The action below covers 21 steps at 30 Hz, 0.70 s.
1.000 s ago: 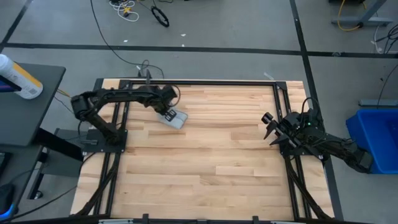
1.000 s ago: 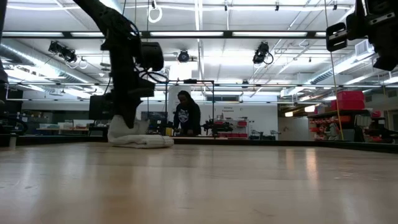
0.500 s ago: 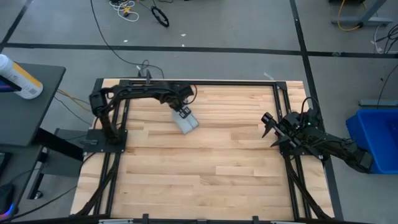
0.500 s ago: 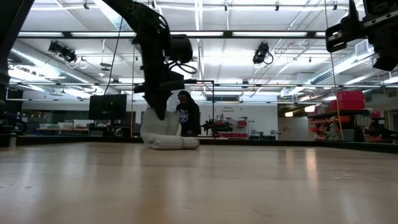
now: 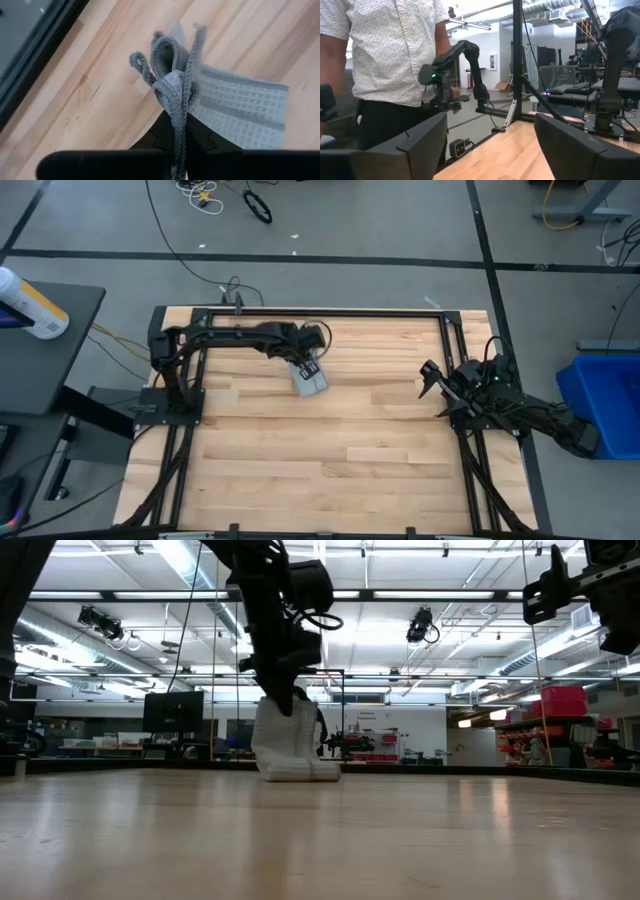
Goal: Fold microfiber towels
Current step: Fold the gray microfiber towel
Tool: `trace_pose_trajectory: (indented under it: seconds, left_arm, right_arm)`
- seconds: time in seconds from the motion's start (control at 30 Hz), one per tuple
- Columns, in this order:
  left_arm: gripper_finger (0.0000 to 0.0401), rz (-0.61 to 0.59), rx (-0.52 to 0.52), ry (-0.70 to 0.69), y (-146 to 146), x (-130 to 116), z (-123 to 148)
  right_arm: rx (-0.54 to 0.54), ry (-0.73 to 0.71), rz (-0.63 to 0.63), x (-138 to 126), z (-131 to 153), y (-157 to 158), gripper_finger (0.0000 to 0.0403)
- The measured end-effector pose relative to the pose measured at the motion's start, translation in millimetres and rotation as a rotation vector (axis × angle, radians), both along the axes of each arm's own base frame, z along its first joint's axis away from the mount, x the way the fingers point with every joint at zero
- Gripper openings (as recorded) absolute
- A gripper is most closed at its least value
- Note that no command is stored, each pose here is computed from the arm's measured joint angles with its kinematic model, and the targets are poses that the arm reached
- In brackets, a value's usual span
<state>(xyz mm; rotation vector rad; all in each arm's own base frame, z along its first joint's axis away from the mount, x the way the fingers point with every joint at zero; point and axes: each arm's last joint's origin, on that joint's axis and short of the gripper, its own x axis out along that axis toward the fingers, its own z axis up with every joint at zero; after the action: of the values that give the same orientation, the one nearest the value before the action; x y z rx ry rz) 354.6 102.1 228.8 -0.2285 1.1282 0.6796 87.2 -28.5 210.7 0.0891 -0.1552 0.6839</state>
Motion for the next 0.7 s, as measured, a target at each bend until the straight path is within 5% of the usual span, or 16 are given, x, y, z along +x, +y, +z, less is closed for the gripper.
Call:
trace_pose_trajectory:
  seconds: [0.3,0.7]
  left_arm:
    - [0.0021,-0.129,-0.011,0.108,-43.0,31.4,-45.9]
    - [0.0021,-0.155,0.005,0.056,-51.1,44.3,-28.7]
  right_arm:
    - [0.075,0.071,-0.074,3.8,-5.3,-10.3,0.0345]
    - [0.241,0.218,-0.141,14.0,-18.2,-25.1,0.0329]
